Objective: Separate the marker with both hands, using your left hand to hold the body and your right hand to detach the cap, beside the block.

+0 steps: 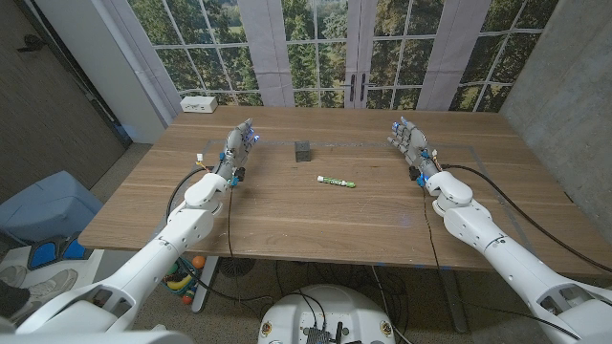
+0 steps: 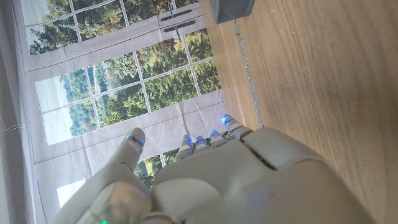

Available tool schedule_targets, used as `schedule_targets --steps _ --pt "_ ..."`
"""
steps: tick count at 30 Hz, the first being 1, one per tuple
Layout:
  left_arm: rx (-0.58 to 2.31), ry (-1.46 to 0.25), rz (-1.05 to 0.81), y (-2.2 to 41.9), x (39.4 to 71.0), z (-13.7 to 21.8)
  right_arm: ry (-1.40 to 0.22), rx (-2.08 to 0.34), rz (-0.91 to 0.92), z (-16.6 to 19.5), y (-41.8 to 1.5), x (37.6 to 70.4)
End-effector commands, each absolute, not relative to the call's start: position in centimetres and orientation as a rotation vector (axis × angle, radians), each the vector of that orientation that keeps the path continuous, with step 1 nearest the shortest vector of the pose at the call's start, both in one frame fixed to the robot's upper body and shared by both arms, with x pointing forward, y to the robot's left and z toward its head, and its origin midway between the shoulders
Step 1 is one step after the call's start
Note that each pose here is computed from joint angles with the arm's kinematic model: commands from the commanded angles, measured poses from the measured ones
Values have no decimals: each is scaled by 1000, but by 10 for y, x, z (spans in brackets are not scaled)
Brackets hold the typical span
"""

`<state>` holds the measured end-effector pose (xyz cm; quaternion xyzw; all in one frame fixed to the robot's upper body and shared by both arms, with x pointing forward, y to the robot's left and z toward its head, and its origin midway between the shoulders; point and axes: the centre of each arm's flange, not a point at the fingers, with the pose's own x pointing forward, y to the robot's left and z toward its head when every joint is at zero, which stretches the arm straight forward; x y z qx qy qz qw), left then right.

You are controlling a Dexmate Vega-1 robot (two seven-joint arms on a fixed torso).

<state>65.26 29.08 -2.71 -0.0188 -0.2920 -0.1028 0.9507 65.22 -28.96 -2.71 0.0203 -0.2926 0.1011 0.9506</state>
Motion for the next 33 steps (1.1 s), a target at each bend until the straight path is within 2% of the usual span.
schedule_targets --steps 1,13,33 --pt "-29 -599 -213 291 652 -25 -599 43 201 -29 -289 650" --pt "29 -610 -183 290 649 -21 -603 41 199 -29 -292 647" --pt "405 -625 -95 284 633 8 -603 49 201 -32 -293 646"
